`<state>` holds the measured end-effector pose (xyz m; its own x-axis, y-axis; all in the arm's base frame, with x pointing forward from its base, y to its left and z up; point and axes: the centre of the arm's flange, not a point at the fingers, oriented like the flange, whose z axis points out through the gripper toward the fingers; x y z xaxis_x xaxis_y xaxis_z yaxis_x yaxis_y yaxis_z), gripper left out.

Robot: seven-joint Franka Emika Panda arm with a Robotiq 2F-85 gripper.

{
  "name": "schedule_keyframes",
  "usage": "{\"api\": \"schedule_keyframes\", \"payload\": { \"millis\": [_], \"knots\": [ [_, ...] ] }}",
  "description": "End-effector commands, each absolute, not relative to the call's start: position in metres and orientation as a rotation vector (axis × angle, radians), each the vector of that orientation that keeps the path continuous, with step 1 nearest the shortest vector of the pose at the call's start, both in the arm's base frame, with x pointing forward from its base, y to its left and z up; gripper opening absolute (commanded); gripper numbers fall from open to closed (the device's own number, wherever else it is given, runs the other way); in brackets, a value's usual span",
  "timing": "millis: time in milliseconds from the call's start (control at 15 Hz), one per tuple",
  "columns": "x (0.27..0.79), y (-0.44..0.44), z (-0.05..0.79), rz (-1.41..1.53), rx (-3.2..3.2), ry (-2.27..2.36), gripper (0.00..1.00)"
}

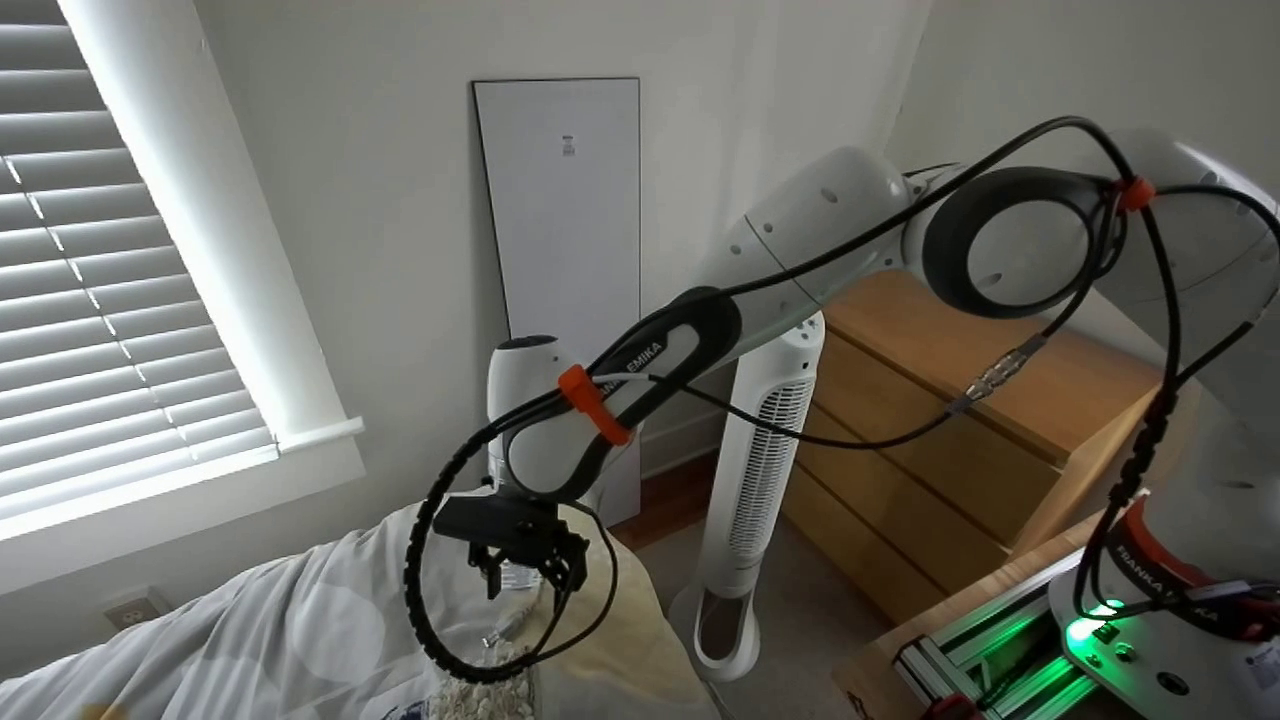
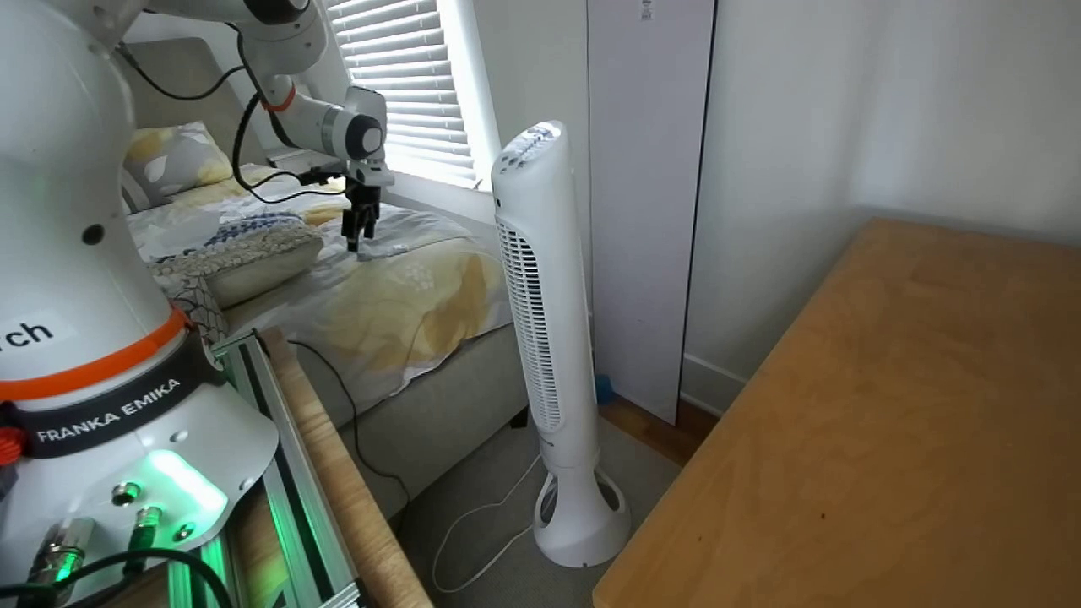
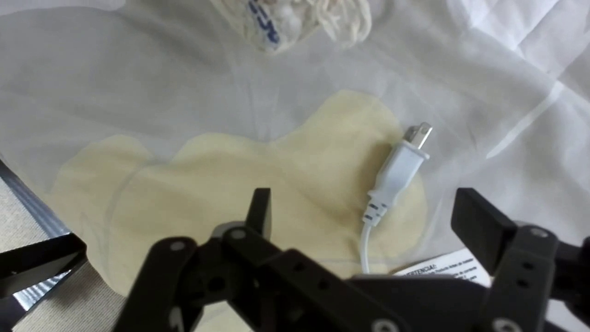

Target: Pick up the white plug from the bed and put it on the floor

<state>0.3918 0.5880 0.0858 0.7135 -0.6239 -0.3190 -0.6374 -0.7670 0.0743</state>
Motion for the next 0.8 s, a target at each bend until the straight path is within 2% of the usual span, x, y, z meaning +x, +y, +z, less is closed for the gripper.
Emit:
{"api": "schedule_keyframes", "payload": {
  "millis": [0,133,200,267,400,467,733],
  "knots": [
    [0.392,0.607,0.070,0.498,-2.843,1.117,0.95],
    [0.393,0.610,0.066,0.483,-2.835,1.145,0.83],
    [0.395,0.612,0.064,0.477,-2.832,1.157,0.85],
    [0.396,0.613,0.062,0.471,-2.829,1.173,0.79],
    [0.397,0.615,0.057,0.468,-2.816,1.202,0.81],
    [0.397,0.617,0.054,0.471,-2.814,1.209,0.77],
    [0.398,0.621,0.046,0.474,-2.810,1.229,0.72]
  ]
}}
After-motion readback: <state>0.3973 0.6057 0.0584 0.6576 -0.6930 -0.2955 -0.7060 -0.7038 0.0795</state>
